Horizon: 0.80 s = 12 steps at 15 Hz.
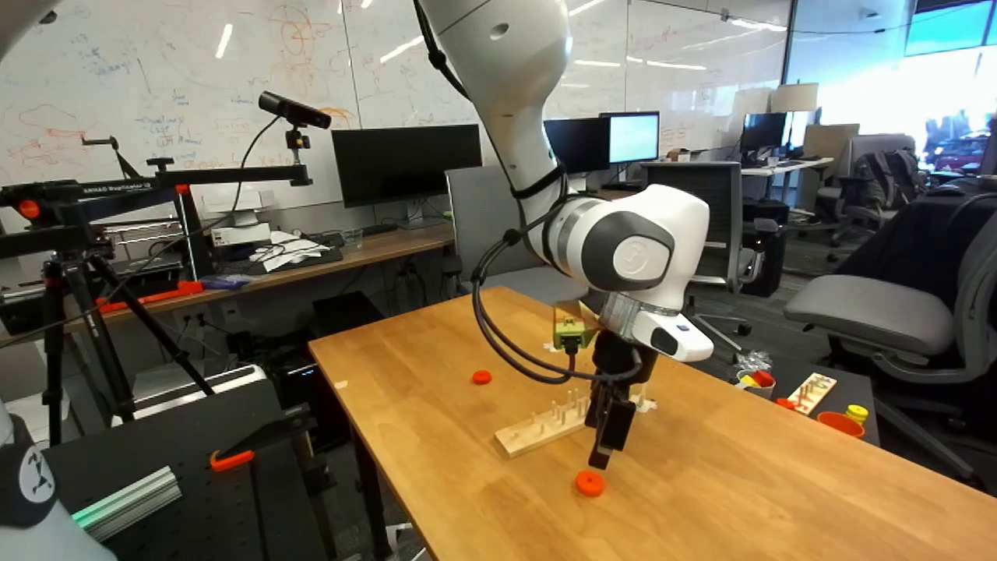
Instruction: Pick up the orange ring on the right and place it on the wooden stand
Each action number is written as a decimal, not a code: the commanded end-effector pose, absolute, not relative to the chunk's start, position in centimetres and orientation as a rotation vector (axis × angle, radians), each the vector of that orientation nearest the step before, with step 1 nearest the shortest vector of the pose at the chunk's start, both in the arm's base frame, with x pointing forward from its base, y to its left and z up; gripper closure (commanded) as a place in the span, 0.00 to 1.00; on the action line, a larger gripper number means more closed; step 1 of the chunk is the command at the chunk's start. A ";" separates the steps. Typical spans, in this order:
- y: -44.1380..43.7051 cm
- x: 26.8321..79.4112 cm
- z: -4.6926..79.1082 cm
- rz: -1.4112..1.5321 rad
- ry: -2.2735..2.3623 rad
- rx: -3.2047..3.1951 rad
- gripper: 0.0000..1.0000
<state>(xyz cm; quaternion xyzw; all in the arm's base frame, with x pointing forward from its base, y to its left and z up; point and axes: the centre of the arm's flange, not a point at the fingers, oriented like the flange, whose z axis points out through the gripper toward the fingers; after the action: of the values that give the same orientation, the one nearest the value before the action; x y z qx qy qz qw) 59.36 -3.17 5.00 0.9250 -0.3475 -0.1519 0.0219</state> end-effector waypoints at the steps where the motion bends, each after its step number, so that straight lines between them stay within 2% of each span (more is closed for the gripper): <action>1: -2.9 58.4 4.1 -0.476 -1.137 2.869 0.00; 12: -3.1 57.0 0.5 -0.459 -1.149 2.834 0.00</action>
<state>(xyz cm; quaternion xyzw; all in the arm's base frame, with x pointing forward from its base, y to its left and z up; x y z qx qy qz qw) 57.36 -3.41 0.90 0.9164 -0.3646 -0.1638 0.0215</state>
